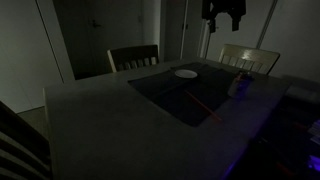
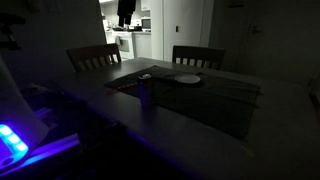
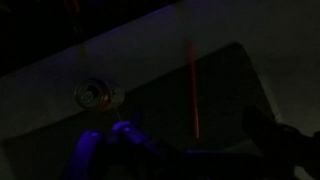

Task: Remove the straw from the can and put it on the table

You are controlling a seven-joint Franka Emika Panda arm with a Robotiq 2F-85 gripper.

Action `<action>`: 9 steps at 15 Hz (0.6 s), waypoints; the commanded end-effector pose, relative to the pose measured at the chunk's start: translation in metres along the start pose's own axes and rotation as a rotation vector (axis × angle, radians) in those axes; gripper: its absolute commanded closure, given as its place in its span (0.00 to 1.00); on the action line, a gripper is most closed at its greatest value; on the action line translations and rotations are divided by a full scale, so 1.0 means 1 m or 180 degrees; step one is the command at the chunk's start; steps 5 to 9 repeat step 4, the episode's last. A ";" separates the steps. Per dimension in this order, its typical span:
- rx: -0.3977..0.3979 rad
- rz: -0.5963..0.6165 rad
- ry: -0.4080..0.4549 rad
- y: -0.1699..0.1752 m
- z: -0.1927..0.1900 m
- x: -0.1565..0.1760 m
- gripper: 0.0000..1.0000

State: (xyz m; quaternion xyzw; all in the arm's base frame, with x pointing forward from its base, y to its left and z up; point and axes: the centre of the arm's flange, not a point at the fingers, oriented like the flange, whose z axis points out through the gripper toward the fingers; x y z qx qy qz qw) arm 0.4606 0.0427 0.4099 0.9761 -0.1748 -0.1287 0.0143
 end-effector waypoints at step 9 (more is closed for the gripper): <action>0.0001 -0.0423 -0.0042 0.036 -0.019 0.004 0.00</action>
